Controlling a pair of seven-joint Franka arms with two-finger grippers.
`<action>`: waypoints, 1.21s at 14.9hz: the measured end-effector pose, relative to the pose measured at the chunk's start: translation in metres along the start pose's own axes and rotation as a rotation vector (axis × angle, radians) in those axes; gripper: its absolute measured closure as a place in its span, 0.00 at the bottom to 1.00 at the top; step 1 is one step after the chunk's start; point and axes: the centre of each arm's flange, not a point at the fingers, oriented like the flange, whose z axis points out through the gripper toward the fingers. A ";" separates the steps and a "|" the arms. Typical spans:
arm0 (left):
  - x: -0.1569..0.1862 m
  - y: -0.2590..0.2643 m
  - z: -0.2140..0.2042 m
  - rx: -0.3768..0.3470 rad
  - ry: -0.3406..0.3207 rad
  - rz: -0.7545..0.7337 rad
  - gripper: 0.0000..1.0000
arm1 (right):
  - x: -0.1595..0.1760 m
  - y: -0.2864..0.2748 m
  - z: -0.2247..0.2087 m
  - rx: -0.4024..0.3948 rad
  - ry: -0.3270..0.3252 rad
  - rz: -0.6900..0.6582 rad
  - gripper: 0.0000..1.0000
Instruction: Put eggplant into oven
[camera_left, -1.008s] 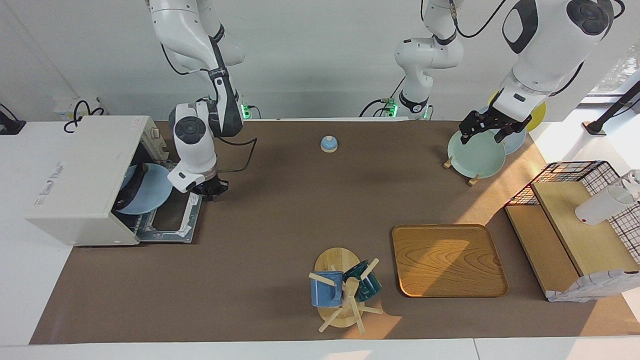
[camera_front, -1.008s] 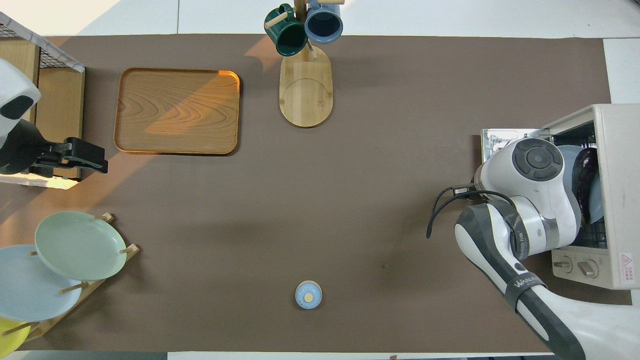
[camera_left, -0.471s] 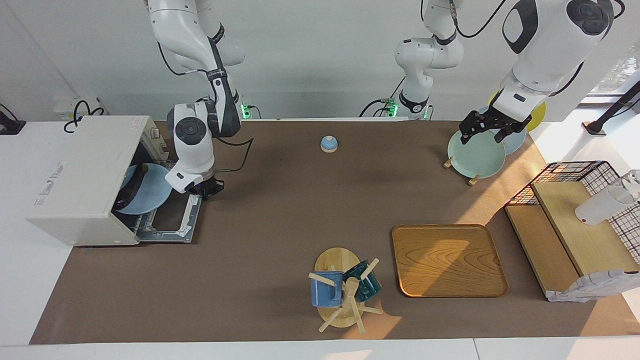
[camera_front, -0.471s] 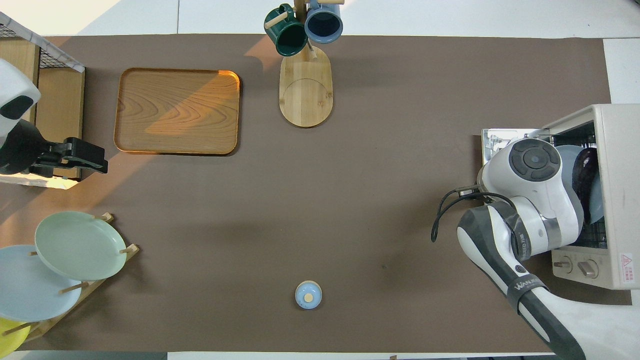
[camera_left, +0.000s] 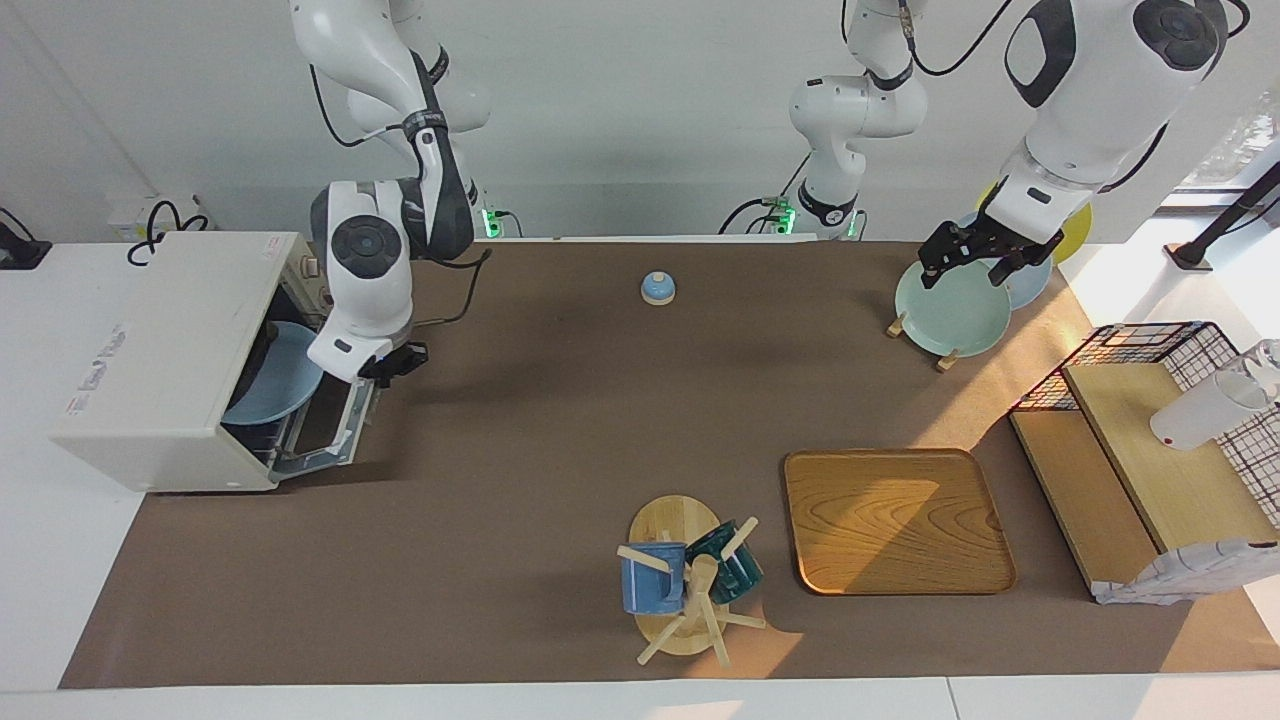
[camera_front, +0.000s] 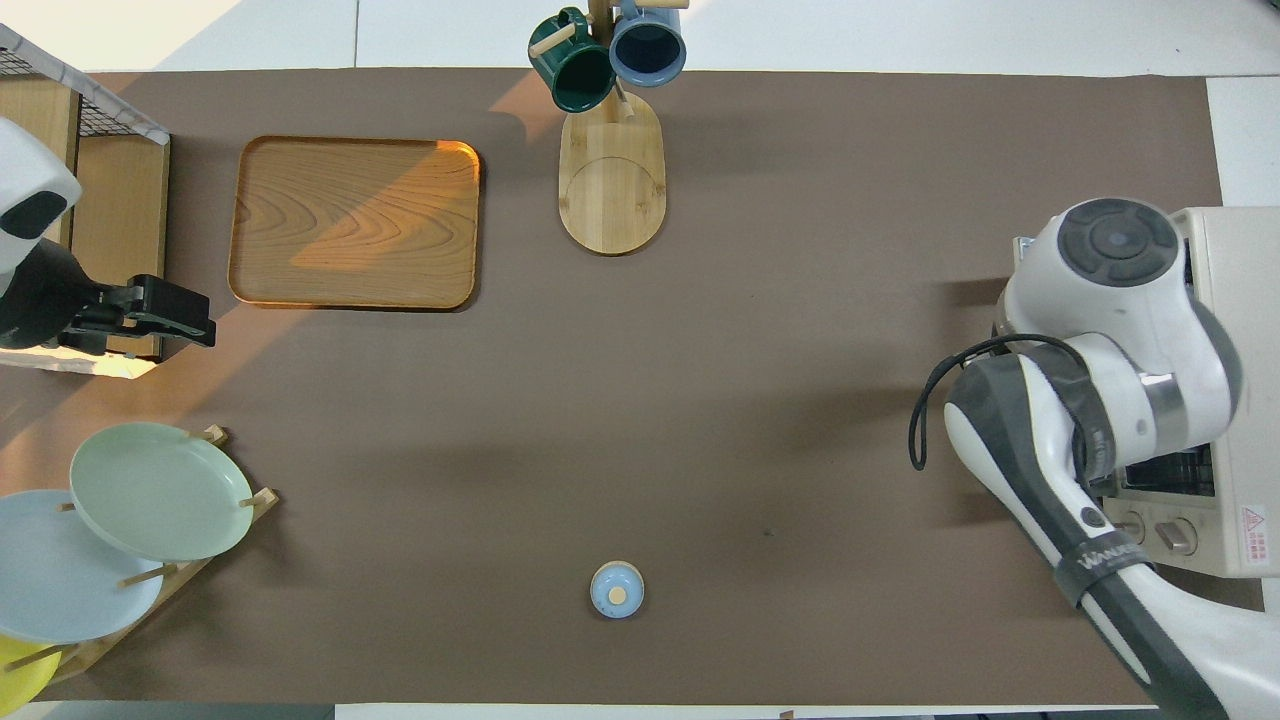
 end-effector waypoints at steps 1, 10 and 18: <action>0.000 0.000 0.000 0.000 0.000 0.000 0.00 | -0.008 0.016 -0.013 -0.001 0.001 -0.006 0.99; 0.000 0.000 0.000 0.000 0.000 0.000 0.00 | -0.056 0.102 -0.053 0.100 0.010 0.047 0.94; 0.000 0.000 0.000 0.000 0.000 0.000 0.00 | -0.058 0.095 -0.154 0.214 0.128 0.087 0.12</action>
